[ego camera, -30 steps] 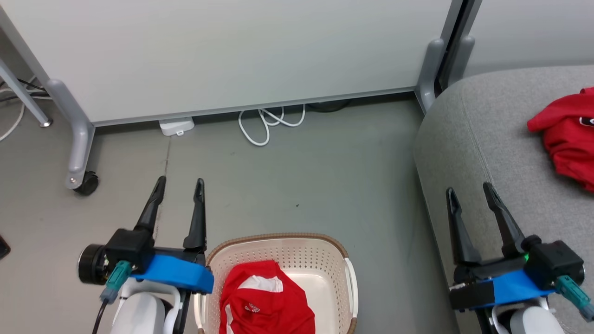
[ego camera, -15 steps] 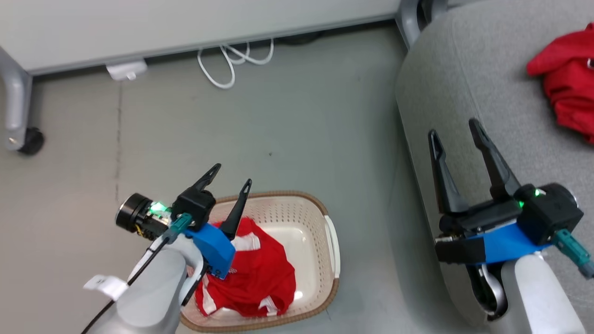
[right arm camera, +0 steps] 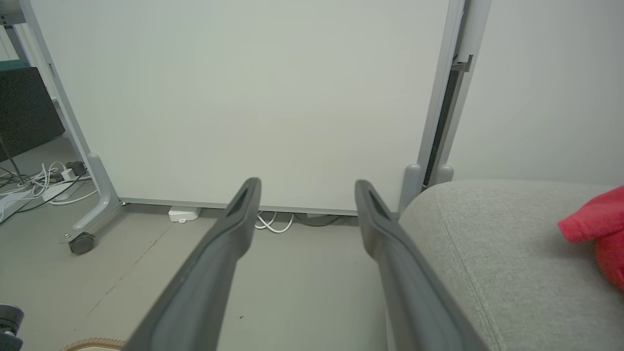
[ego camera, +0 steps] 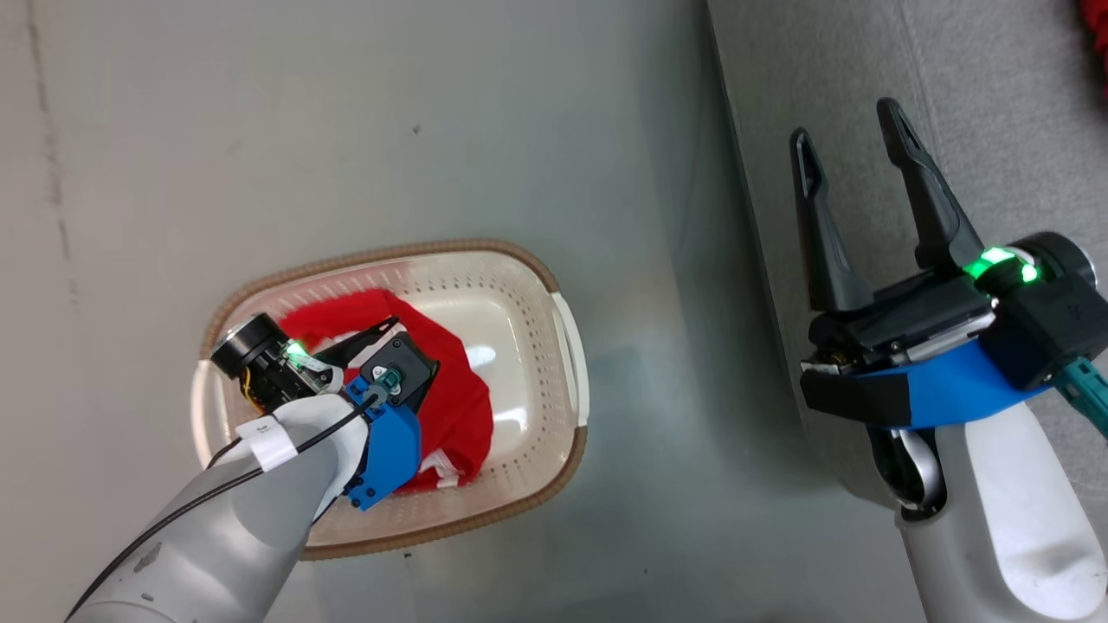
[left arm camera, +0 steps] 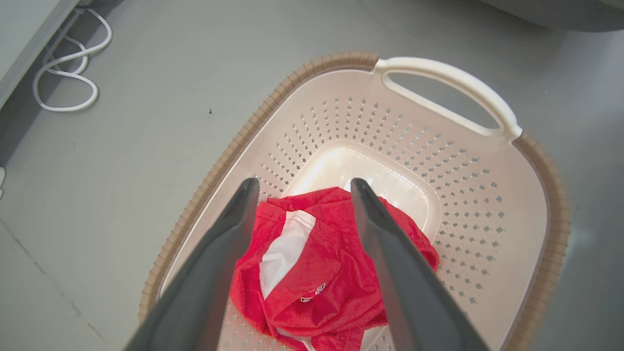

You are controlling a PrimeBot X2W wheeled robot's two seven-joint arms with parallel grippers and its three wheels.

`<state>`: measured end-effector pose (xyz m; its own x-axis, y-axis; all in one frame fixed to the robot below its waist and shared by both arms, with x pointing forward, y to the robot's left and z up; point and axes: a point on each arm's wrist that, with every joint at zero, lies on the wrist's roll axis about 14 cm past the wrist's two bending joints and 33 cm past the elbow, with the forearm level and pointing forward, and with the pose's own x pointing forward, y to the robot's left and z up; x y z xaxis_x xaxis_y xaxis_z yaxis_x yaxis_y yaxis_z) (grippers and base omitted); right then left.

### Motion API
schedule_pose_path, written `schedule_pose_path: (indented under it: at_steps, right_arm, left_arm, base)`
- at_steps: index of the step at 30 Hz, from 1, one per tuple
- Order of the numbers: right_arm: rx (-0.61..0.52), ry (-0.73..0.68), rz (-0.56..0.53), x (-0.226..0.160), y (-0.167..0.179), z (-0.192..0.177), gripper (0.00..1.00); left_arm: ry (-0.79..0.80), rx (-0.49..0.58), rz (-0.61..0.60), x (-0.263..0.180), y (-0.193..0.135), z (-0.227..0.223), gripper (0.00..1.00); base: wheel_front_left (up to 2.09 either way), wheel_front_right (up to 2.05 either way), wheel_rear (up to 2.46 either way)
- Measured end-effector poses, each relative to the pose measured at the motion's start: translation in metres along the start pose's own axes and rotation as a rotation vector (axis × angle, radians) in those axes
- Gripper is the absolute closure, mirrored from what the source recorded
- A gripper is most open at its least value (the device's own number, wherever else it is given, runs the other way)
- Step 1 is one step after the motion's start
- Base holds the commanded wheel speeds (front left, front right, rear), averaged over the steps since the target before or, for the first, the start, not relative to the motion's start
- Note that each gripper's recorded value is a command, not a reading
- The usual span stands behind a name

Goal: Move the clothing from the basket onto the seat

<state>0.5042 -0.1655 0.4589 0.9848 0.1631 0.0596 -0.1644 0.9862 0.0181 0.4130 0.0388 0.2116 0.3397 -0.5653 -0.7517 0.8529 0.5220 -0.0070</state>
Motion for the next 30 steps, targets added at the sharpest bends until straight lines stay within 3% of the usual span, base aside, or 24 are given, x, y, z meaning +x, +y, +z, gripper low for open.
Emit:
schedule_pose_path:
  at_steps: [7, 20, 30]
  right_arm:
    - [-0.006, 0.052, -0.004, 0.012, -0.007, -0.034, 0.00]
    - [-0.004, 0.133, -0.012, 0.020, -0.014, -0.090, 0.00]
    - [-0.038, 0.161, -0.043, 0.018, -0.029, -0.113, 0.00]
  left_arm:
    - [0.274, 0.080, -0.116, 0.027, -0.013, -0.070, 0.00]
    - [0.608, 0.127, -0.230, 0.055, -0.024, -0.157, 0.00]
    - [0.687, 0.130, -0.292, 0.077, -0.034, -0.192, 0.00]
  base:
    - [0.00, 0.00, 0.00]
    - [0.00, 0.00, 0.00]
    - [0.00, 0.00, 0.00]
